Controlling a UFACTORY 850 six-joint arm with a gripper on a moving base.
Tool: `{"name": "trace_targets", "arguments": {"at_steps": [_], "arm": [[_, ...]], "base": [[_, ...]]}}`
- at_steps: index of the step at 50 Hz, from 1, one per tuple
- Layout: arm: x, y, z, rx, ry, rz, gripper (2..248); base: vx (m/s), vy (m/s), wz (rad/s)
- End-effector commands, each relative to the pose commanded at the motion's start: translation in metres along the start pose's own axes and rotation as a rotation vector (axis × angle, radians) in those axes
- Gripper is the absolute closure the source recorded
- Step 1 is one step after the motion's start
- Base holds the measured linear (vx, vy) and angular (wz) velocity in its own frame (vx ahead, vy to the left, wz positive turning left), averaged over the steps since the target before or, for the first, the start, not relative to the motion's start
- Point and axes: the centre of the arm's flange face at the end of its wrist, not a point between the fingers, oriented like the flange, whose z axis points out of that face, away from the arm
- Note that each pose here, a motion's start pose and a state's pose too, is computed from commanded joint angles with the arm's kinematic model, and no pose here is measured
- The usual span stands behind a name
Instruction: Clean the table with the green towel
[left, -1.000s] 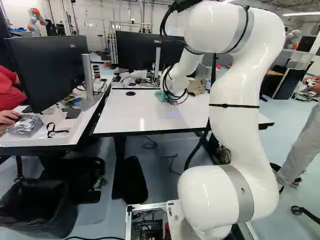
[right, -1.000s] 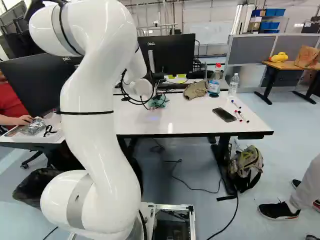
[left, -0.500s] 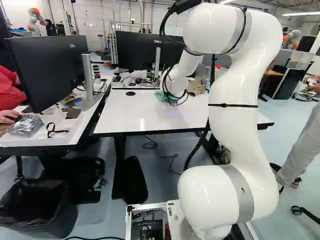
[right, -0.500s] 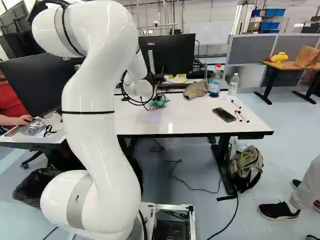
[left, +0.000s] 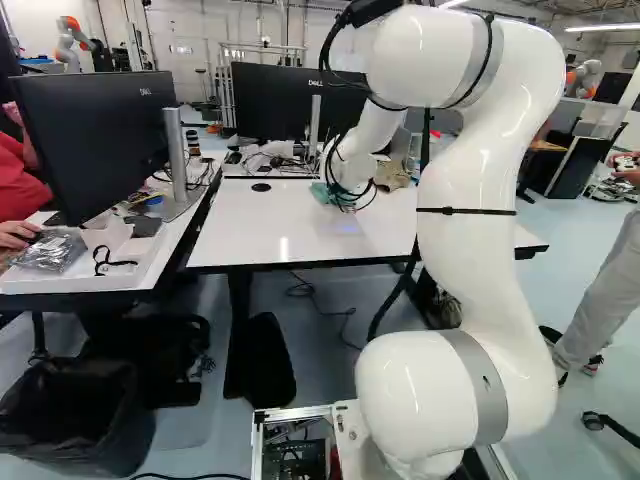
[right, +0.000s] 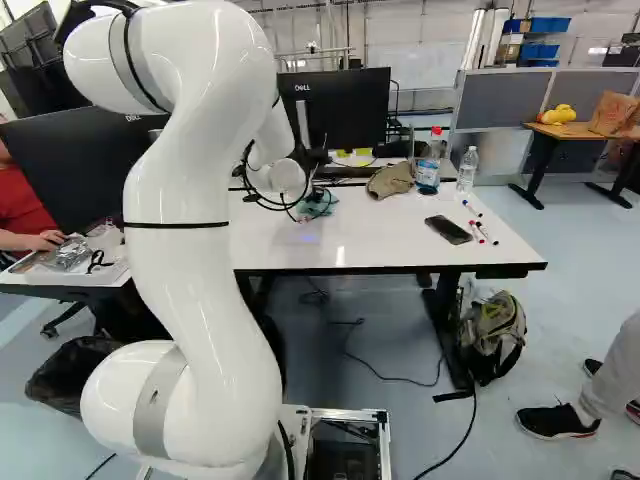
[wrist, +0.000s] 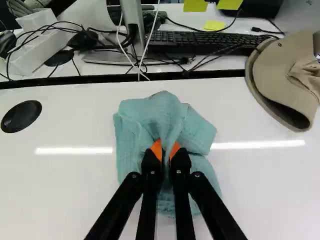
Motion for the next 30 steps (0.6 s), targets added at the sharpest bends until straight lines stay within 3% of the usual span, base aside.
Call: {"name": "trace_targets", "arguments": {"at_steps": [11, 30], "arm": [[-0.001, 0.004, -0.002, -0.005, -0.002, 0.004, 213], [0.0, 0.033, 0.0, -0.043, 0.001, 0.033, 213]], "base": [[0.0, 0.0, 0.0], [0.0, 0.0, 0.0]]}}
